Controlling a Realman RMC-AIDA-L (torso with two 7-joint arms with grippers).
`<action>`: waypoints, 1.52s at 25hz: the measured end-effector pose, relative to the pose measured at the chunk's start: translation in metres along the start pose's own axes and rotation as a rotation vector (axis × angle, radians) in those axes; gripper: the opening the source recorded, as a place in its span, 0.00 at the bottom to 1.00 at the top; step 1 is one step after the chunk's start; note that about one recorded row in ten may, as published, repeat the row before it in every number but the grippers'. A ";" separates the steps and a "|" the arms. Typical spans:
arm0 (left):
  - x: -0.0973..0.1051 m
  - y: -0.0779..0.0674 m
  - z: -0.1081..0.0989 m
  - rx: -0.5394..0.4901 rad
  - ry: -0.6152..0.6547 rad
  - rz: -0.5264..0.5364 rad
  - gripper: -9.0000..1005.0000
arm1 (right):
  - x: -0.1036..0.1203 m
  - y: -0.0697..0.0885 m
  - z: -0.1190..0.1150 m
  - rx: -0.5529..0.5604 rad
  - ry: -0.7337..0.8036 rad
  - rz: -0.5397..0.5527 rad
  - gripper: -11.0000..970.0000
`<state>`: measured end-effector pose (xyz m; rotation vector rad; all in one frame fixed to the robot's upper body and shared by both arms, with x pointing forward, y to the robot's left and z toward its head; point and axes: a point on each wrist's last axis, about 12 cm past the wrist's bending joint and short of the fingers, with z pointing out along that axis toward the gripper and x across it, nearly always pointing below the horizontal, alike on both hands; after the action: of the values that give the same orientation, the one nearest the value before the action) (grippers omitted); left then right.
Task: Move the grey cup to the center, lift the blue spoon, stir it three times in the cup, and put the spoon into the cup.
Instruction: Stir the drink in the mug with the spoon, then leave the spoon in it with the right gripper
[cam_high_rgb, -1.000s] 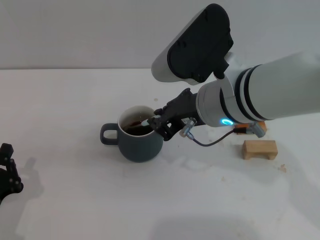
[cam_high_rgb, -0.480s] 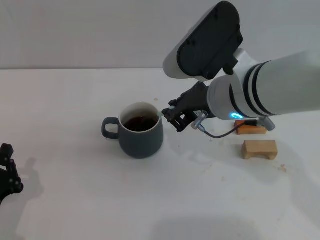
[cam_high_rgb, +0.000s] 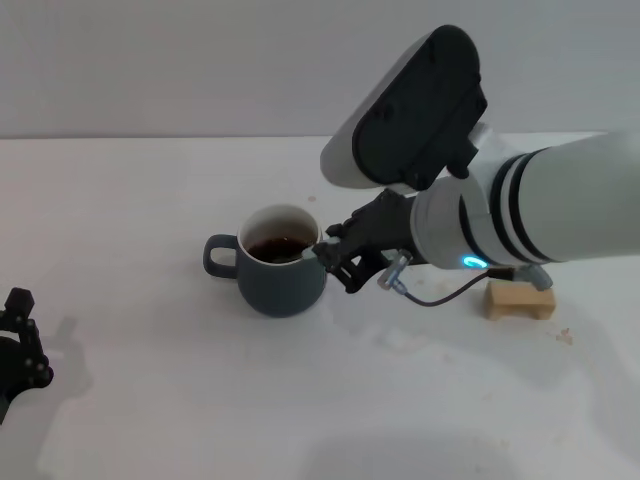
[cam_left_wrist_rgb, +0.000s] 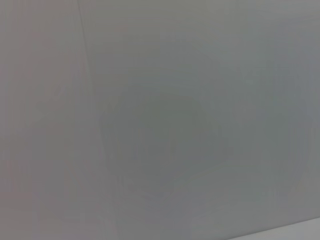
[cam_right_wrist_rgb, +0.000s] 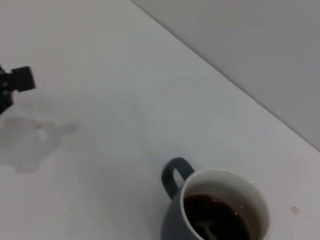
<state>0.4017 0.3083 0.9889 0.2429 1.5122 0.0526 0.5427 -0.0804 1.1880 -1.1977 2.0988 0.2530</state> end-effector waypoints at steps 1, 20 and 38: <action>0.000 -0.001 0.000 0.002 0.000 -0.001 0.01 | -0.001 0.002 0.000 -0.005 -0.001 -0.007 0.21; 0.000 -0.001 -0.001 -0.001 -0.003 -0.003 0.01 | -0.015 -0.004 0.016 0.023 -0.028 -0.051 0.21; -0.001 -0.002 0.003 0.005 -0.008 -0.006 0.01 | -0.005 -0.004 0.006 0.043 0.010 -0.058 0.22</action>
<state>0.4045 0.3055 0.9897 0.2423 1.5054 0.0435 0.5505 -0.0758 1.1876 -1.2343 2.0646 0.1753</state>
